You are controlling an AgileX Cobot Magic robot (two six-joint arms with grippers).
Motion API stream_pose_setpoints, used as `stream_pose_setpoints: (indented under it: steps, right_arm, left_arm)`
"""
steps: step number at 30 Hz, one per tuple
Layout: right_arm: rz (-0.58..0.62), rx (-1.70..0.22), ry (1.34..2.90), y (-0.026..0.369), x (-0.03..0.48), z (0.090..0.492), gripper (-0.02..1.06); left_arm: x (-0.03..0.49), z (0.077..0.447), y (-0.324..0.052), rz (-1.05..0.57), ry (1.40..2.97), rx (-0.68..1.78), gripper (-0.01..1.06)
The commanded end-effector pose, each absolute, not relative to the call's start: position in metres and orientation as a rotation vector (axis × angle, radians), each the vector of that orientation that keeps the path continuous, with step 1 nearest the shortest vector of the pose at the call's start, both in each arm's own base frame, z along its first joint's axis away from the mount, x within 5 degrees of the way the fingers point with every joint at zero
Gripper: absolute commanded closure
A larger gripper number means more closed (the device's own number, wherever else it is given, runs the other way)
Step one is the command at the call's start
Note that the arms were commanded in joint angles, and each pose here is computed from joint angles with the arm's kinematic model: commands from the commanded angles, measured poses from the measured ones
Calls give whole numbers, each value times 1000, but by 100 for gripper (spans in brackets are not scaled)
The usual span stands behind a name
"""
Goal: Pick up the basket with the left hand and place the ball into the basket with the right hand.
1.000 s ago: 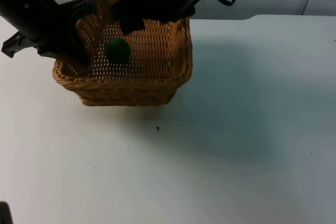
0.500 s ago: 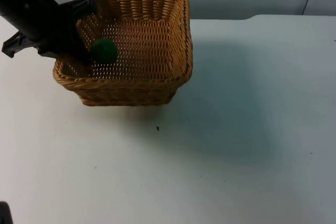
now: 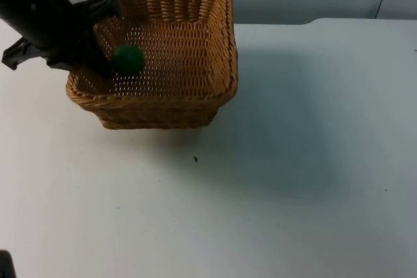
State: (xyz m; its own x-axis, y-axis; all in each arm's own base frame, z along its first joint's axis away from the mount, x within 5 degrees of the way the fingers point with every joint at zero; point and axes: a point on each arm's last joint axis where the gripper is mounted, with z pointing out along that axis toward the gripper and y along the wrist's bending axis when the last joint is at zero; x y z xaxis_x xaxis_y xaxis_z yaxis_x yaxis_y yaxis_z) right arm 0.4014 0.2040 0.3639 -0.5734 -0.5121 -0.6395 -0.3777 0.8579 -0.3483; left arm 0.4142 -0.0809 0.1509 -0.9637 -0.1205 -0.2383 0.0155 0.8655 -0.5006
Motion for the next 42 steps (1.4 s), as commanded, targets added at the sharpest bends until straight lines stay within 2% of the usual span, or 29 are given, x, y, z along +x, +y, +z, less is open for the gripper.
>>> stream_pose_setpoints:
  steps: [1, 9, 15, 19, 27, 31, 36, 42]
  right_arm:
    - [-214, -552, 2206, 182, 388, 399, 105]
    - [-202, -481, 2165, 160, 363, 437, 105]
    - [-208, -479, 2179, 159, 362, 437, 105]
    - [-204, -479, 2174, 159, 362, 437, 105]
    - [-204, -483, 2170, 159, 363, 437, 105]
    - [-202, -485, 2156, 160, 363, 438, 105]
    - [-192, -486, 2137, 161, 364, 440, 105]
    - [-179, -487, 2119, 162, 365, 441, 105]
  left_arm:
    - [417, 161, -82, -770, 2734, -103, 105]
    - [417, 162, -82, -782, 2729, -115, 105]
    - [413, 155, -87, -848, 2775, -96, 105]
    - [412, 149, -90, -844, 2788, -8, 105]
    - [412, 138, -90, -853, 2819, -3, 105]
    - [406, 131, -87, -784, 2854, 287, 105]
    - [398, 127, -81, -685, 2928, 454, 105]
    - [397, 126, -79, -640, 2899, 632, 105]
